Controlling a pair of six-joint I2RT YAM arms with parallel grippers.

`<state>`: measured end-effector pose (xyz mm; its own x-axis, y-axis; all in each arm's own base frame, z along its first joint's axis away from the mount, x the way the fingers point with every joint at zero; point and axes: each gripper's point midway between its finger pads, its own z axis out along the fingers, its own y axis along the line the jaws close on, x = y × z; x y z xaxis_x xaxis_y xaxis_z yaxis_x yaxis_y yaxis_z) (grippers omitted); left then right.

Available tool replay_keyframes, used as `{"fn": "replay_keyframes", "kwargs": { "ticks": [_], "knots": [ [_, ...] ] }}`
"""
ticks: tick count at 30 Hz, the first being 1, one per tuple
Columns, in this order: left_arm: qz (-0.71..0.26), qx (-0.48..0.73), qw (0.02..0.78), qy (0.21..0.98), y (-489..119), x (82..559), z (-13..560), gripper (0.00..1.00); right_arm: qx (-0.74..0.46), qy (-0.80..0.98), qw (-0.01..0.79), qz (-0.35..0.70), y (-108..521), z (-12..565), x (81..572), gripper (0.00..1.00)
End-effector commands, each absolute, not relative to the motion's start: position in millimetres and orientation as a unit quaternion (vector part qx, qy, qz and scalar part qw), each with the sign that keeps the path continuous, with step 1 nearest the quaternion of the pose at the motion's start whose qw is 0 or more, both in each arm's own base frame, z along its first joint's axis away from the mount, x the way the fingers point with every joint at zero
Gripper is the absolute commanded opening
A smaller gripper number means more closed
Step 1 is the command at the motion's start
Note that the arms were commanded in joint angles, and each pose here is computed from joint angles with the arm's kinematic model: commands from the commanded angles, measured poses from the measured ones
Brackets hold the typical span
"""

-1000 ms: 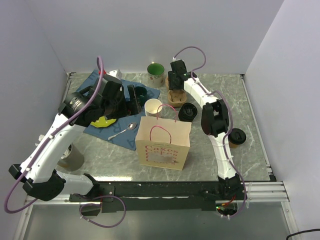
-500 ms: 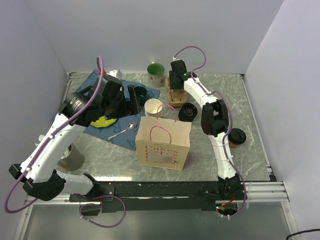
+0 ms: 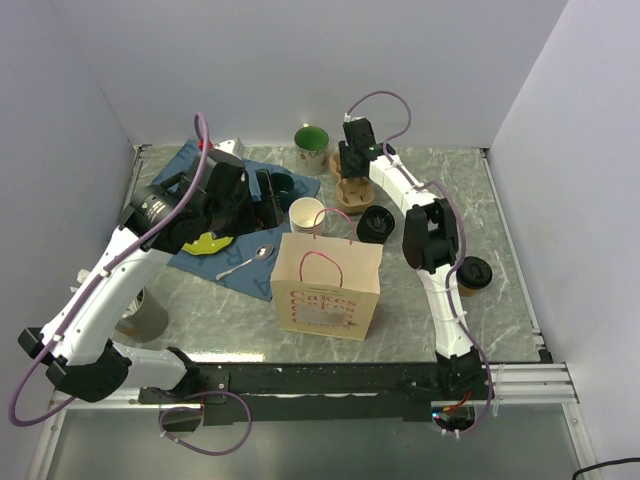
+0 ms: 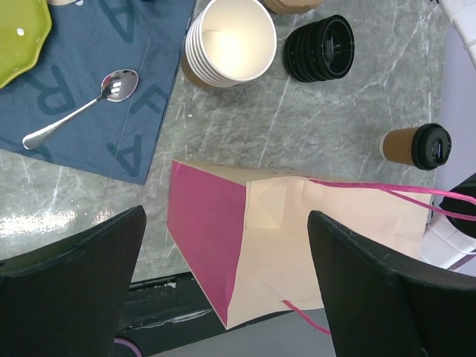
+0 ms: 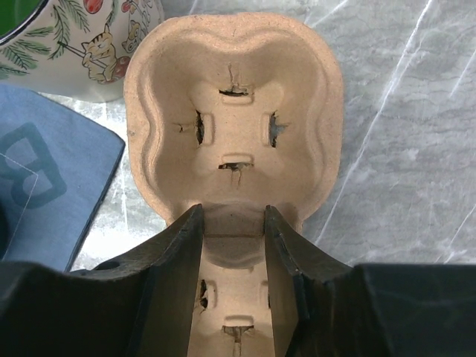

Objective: Pack the takeout coffee

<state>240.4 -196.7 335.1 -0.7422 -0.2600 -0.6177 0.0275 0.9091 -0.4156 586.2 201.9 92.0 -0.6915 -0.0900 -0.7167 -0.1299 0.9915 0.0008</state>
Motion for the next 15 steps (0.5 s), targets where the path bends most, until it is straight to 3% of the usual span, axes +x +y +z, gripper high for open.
{"fn": "replay_keyframes", "kwargs": {
  "ticks": [1, 15],
  "knots": [
    [-0.222, -0.071, 0.368, 0.900, -199, 241, 344, 0.97, -0.054, 0.879, 0.472, 0.045, 202, 176, 602, 0.40],
    [-0.235, -0.081, 0.369, 0.896, -199, 238, 345, 0.97, -0.045, 0.848, 0.525, 0.063, 201, 229, 608, 0.42]
  ]
}}
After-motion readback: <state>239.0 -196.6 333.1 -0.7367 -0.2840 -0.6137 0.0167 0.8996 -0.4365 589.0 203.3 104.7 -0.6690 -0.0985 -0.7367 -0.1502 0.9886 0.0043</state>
